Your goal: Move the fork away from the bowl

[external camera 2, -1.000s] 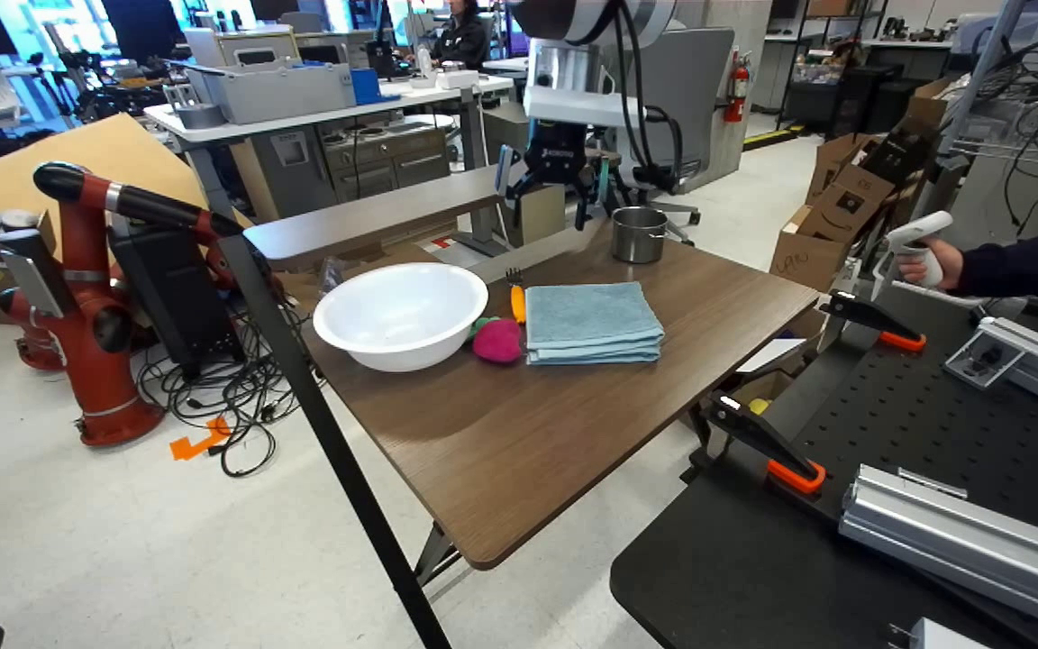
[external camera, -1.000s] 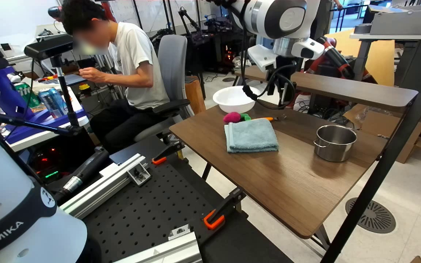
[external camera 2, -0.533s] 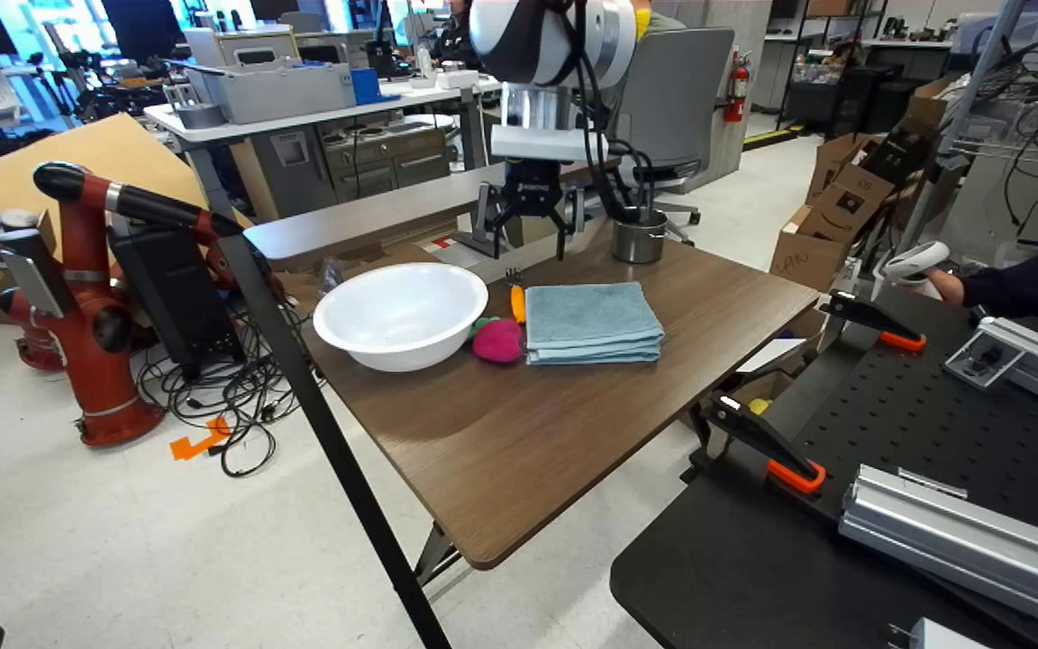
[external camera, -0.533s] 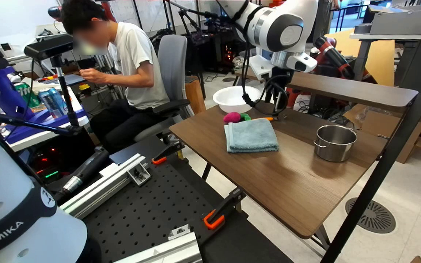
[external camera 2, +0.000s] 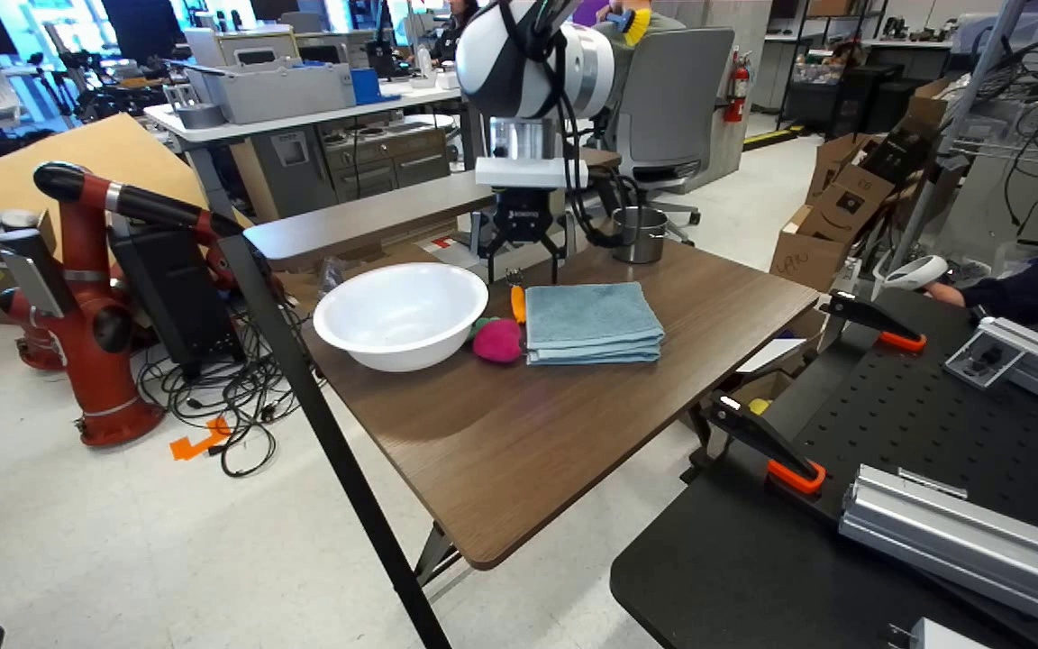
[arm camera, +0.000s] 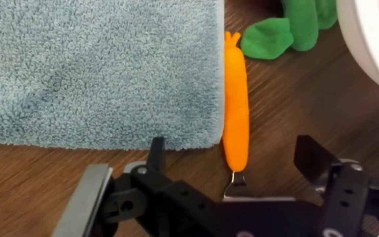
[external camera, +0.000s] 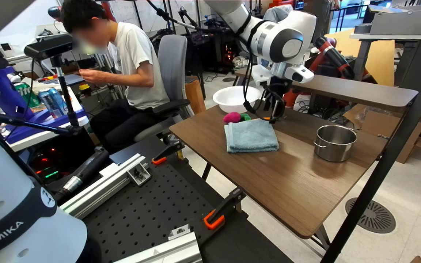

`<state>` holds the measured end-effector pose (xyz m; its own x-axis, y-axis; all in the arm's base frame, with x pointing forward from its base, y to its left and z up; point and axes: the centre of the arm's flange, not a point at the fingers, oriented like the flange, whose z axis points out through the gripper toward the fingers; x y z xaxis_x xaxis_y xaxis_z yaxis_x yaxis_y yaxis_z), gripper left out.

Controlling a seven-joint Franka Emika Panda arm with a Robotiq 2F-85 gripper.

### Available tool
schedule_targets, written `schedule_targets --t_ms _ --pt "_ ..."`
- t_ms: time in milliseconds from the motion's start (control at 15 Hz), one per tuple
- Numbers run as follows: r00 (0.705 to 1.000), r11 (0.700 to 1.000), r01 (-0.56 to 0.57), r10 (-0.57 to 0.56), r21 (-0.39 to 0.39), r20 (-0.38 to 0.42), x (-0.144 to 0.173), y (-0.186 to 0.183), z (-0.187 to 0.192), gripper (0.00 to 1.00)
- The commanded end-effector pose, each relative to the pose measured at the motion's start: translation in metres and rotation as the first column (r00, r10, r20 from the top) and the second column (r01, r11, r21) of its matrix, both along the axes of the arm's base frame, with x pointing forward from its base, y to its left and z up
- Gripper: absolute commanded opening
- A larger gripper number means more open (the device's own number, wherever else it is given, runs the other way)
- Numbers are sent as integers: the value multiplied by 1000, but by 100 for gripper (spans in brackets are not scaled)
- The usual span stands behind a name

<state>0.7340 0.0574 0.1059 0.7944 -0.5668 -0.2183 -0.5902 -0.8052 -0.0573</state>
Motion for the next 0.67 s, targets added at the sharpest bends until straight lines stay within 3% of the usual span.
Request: schedule_targets --t_ms 0,133,200,267,400,467,533,600 --pt "999 1000 19 -20 -12 -50 27 4 -9 100" --pt "998 1000 23 -24 -14 -63 28 4 -14 100" --pt "997 1000 24 -25 -15 -70 29 3 -15 75" --pt "997 1000 25 -27 -15 -75 30 3 -17 74" --pt "996 999 30 -32 -19 -83 31 2 -18 58" --pt "996 999 32 -33 -18 -85 31 1 -17 62" --pt "996 999 33 -35 -18 -87 31 -1 -16 85" --pt "996 999 36 -37 -18 -86 32 -1 -15 87"
